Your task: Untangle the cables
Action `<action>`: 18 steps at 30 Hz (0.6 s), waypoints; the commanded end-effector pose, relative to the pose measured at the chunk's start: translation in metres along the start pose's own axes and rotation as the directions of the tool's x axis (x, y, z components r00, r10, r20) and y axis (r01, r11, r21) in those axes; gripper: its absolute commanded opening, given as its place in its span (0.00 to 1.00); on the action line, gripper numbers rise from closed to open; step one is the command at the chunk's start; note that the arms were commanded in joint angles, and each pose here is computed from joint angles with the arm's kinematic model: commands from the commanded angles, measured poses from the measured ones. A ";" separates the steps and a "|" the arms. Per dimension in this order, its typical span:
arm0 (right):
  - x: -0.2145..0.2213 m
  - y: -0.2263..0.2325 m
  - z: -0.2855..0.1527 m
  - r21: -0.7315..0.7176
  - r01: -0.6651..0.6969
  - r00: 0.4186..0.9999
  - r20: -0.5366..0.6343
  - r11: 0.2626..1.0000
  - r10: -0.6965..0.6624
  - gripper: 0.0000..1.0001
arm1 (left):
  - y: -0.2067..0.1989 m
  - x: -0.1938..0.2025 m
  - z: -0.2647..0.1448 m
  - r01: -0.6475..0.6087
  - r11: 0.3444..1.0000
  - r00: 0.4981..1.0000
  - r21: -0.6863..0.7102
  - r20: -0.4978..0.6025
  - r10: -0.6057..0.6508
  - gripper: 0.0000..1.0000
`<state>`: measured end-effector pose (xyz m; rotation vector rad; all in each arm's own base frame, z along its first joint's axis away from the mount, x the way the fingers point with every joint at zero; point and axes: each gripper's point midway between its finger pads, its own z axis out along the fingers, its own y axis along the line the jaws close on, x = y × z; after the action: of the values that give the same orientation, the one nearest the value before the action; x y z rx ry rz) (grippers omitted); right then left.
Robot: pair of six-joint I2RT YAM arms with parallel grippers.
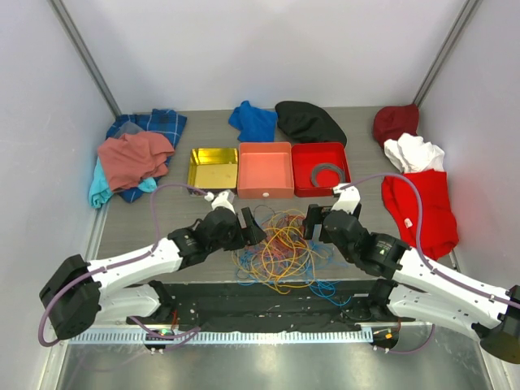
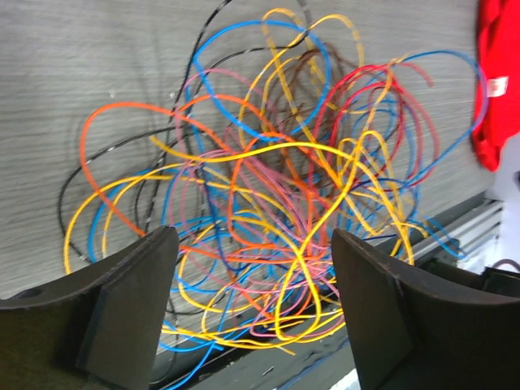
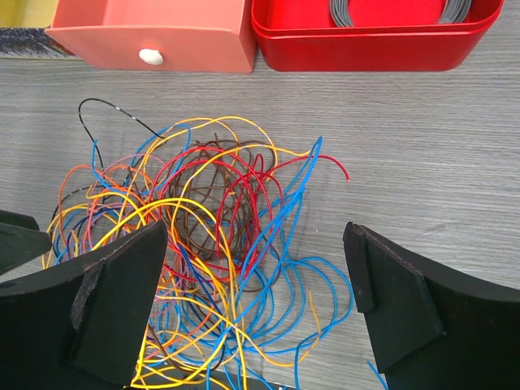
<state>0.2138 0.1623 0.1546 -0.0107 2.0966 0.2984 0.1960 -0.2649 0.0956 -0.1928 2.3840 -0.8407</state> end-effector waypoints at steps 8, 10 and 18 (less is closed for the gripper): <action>-0.002 0.001 0.000 -0.001 -0.020 1.000 0.012 1.000 0.020 1.00 | -0.051 0.001 -0.007 -0.107 0.981 0.994 0.164 0.021 0.104 0.60; -0.001 0.001 0.000 -0.001 -0.017 1.000 0.009 1.000 0.017 1.00 | -0.050 0.009 -0.002 -0.115 0.981 0.993 0.154 0.001 0.117 0.54; -0.002 -0.001 -0.001 0.004 -0.016 1.000 0.010 1.000 0.016 1.00 | -0.042 0.020 0.014 -0.092 0.988 0.995 0.121 -0.030 0.097 0.52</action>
<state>0.2129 0.1610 0.1517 -0.0145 2.1042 0.2899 0.1761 -0.2959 0.0824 -0.0040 2.4220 -0.8684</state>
